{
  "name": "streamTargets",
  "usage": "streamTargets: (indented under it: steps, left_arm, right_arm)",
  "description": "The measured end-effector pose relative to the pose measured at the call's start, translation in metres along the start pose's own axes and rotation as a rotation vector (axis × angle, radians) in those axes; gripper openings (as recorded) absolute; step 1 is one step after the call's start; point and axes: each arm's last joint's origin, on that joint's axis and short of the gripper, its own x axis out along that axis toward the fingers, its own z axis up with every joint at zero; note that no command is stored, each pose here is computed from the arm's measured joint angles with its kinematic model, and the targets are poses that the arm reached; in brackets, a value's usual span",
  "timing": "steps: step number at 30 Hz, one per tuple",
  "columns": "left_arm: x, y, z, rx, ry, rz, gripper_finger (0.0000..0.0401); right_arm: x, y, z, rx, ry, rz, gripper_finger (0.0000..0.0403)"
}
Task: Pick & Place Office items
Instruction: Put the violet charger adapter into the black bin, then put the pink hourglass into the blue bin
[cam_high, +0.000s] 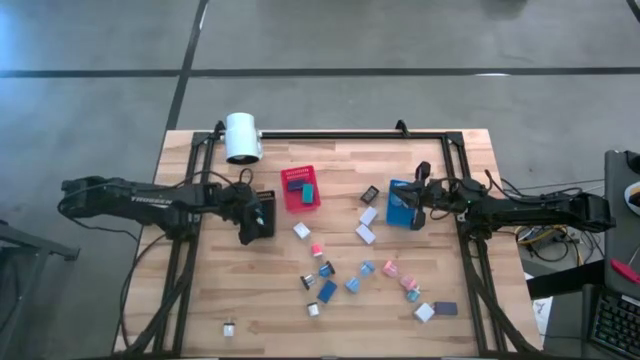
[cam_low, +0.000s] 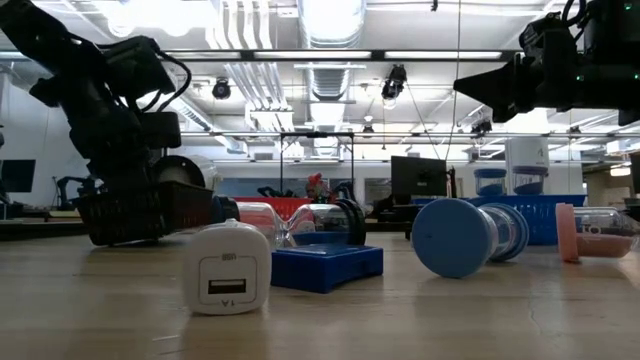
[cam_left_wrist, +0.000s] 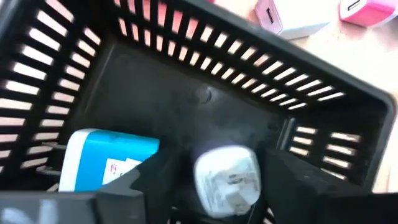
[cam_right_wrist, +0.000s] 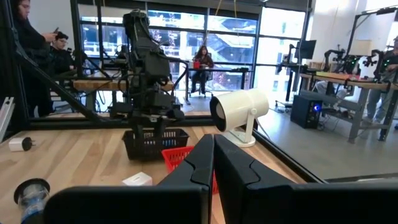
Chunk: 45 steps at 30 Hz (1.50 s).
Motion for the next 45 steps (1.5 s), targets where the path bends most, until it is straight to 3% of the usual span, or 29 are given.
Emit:
streamTargets:
  steps: [12, 18, 23, 28, 31, 34, 40, 45]
  left_arm:
    - [-0.026, -0.013, 0.034, 0.131, -0.129, -0.043, 0.0236]
    - [-0.071, -0.028, 0.049, 0.413, -0.432, -0.224, 0.0215]
    - [-0.103, -0.028, 0.041, 0.567, -0.66, -0.195, 0.015]
    - [-0.115, -0.027, 0.031, 0.602, -0.836, -0.192, 0.0053]
    - [-0.115, -0.026, 0.028, 0.557, -0.958, -0.226, 0.0009]
    - [-0.11, -0.024, 0.024, 0.532, -1.014, -0.238, 0.001]
    - [-0.077, -0.009, 0.003, 0.477, -0.99, -0.117, 0.0004]
    - [-0.06, 0.0, -0.01, 0.456, -0.97, -0.086, 0.0003]
  right_arm:
    - [0.0, 0.0, 0.0, 0.011, 0.0, 0.0, 0.0008]
    - [0.0, 0.0, 0.0, 0.017, 0.001, 0.001, 0.0008]
    - [0.0, 0.0, 0.0, 0.019, 0.002, 0.008, 0.0008]
    - [0.0, 0.0, 0.0, 0.019, 0.002, 0.008, 0.0008]
    - [0.0, 0.0, 0.0, 0.019, 0.001, 0.008, 0.0009]
    - [0.0, 0.0, 0.0, 0.017, 0.0, 0.008, 0.0008]
    - [0.0, 0.0, 0.0, 0.018, 0.0, 0.01, 0.0008]
    - [0.0, 0.0, 0.0, 0.018, 0.0, 0.014, 0.0009]
